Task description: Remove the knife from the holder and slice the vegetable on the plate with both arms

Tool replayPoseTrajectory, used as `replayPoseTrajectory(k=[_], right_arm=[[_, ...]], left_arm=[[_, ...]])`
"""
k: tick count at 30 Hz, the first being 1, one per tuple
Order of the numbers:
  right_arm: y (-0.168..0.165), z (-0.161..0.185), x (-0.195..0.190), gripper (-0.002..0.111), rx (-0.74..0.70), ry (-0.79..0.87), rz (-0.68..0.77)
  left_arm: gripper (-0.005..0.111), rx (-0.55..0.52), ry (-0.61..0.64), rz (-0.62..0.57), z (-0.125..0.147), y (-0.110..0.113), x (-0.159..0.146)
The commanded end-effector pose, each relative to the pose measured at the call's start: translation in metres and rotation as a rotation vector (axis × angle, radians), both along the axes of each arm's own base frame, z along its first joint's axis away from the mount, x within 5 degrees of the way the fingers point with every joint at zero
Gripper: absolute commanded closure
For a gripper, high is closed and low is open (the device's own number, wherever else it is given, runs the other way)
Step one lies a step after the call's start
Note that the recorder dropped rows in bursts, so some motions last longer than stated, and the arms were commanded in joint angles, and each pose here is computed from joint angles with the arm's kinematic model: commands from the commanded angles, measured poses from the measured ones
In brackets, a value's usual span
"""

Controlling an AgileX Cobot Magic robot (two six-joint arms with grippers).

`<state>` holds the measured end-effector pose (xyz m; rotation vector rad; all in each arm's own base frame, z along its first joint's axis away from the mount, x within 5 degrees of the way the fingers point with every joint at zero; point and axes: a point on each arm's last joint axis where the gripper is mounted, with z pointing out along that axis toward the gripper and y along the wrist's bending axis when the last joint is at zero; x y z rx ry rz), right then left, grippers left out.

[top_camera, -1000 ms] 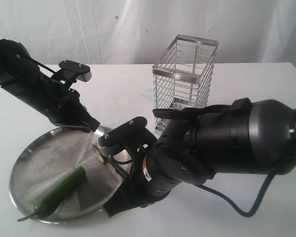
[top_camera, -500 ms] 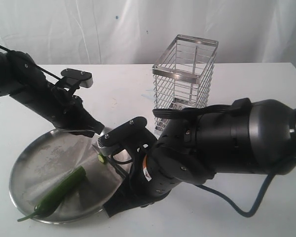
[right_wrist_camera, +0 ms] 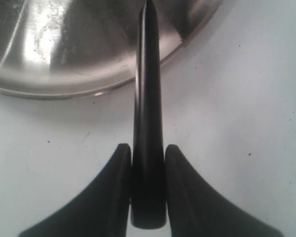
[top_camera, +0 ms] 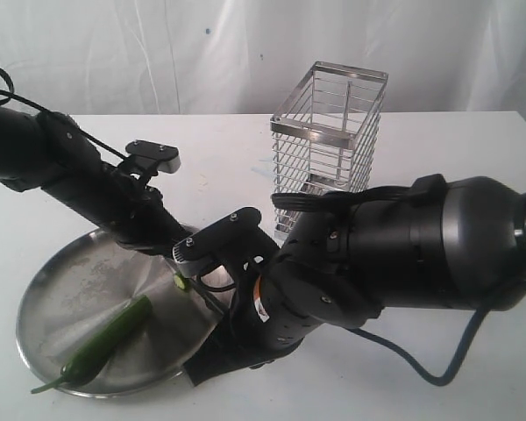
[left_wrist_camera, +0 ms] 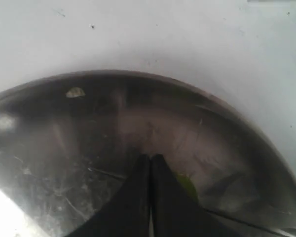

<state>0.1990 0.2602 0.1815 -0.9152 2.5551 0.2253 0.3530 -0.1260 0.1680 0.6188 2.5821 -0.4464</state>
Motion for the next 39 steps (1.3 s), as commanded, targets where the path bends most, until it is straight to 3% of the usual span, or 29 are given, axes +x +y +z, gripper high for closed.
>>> replayPoseTrajectory(k=[1, 6, 11, 14, 27, 34, 39], right_arm=[[-0.001, 0.000, 0.000, 0.108, -0.003, -0.002, 0.003], [-0.001, 0.000, 0.000, 0.108, -0.006, 0.001, 0.001], [-0.013, -0.005, -0.006, 0.108, -0.144, 0.065, 0.000], [-0.015, -0.006, -0.008, 0.108, -0.174, 0.083, 0.005], [-0.018, -0.003, -0.015, 0.108, -0.217, 0.135, 0.086], [-0.014, 0.008, -0.010, 0.108, -0.233, 0.119, 0.125], [-0.005, 0.022, -0.003, 0.108, -0.208, 0.071, 0.151]], left_arm=[[0.107, 0.009, 0.111, -0.051, -0.023, -0.005, -0.007], [0.107, 0.034, 0.138, -0.074, -0.031, -0.004, -0.009], [0.107, -0.013, -0.042, -0.089, 0.035, -0.007, 0.000], [0.107, -0.006, -0.067, -0.131, 0.058, -0.007, -0.003], [0.106, 0.051, 0.061, -0.193, 0.061, -0.002, -0.019], [0.072, 0.049, 0.095, -0.208, 0.061, -0.002, -0.022], [0.072, 0.043, 0.105, -0.203, 0.061, -0.003, -0.023]])
